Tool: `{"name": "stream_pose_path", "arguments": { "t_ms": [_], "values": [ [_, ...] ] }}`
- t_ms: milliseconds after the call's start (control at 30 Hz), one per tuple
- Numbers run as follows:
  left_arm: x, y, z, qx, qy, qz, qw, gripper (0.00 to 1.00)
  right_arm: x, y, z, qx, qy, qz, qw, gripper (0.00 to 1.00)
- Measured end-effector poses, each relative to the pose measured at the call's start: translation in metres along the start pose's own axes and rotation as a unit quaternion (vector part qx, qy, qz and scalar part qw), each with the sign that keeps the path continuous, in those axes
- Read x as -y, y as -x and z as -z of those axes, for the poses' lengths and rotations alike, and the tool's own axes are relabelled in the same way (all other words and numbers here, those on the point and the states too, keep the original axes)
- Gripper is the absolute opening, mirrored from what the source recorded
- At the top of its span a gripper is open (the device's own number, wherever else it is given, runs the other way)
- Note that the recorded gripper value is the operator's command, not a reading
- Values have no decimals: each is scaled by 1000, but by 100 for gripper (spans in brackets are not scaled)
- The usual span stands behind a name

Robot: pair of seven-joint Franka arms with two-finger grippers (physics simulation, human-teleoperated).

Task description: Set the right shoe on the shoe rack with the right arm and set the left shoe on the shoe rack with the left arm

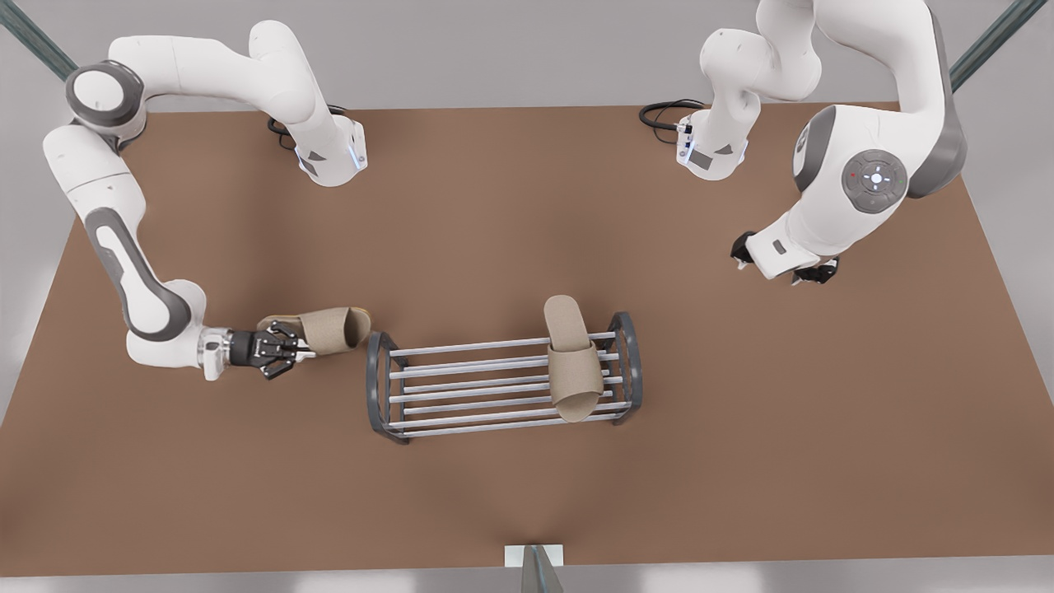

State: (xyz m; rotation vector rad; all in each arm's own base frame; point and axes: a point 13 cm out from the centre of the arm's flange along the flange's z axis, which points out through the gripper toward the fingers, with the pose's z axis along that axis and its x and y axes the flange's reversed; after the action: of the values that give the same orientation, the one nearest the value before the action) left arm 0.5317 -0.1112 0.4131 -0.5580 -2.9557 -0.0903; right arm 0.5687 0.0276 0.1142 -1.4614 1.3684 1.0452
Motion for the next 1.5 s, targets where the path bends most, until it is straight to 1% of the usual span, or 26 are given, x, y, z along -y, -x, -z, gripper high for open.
{"name": "stream_pose_path", "arguments": {
  "t_ms": [100,200,400,500,600,700,733,800,867,933,1000,1100,1233,1367,1500],
  "values": [
    [-3,0,0,0,0,3,1000,100,4,29,22,-34,9,8,999,21],
    [-6,-1,0,1,0,5,1000,100,8,70,40,-52,16,13,998,21],
    [-7,-1,0,1,-1,6,1000,100,4,189,86,-33,18,37,999,21],
    [-6,-1,0,1,0,4,1000,100,7,240,86,-45,31,38,998,21],
    [-4,0,0,1,0,2,1000,100,13,287,52,-77,49,19,996,21],
    [-2,0,0,1,0,0,1000,100,17,348,-7,-128,49,-5,991,21],
    [-1,0,0,1,0,-1,1000,100,16,367,-36,-138,49,-9,989,21],
    [0,0,0,1,0,-2,1000,100,18,391,-84,-139,44,-22,989,21],
    [1,0,1,1,0,-2,1000,100,23,398,-115,-139,27,-43,989,21],
    [1,0,1,1,0,-3,1000,100,37,382,-141,-146,4,-78,986,21],
    [1,0,1,1,0,-2,1000,100,54,360,-165,-163,-27,-112,980,21],
    [0,0,1,1,0,-2,1000,100,75,352,-193,-189,-79,-134,970,21],
    [-2,-1,1,0,0,0,1000,100,122,373,-175,-215,-166,-141,952,21],
    [-3,-1,0,0,0,1,1000,100,138,381,-168,-258,-224,-146,928,21],
    [-4,-1,0,-1,-1,2,1000,100,168,377,-168,-310,-298,-149,890,21]
  ]
}}
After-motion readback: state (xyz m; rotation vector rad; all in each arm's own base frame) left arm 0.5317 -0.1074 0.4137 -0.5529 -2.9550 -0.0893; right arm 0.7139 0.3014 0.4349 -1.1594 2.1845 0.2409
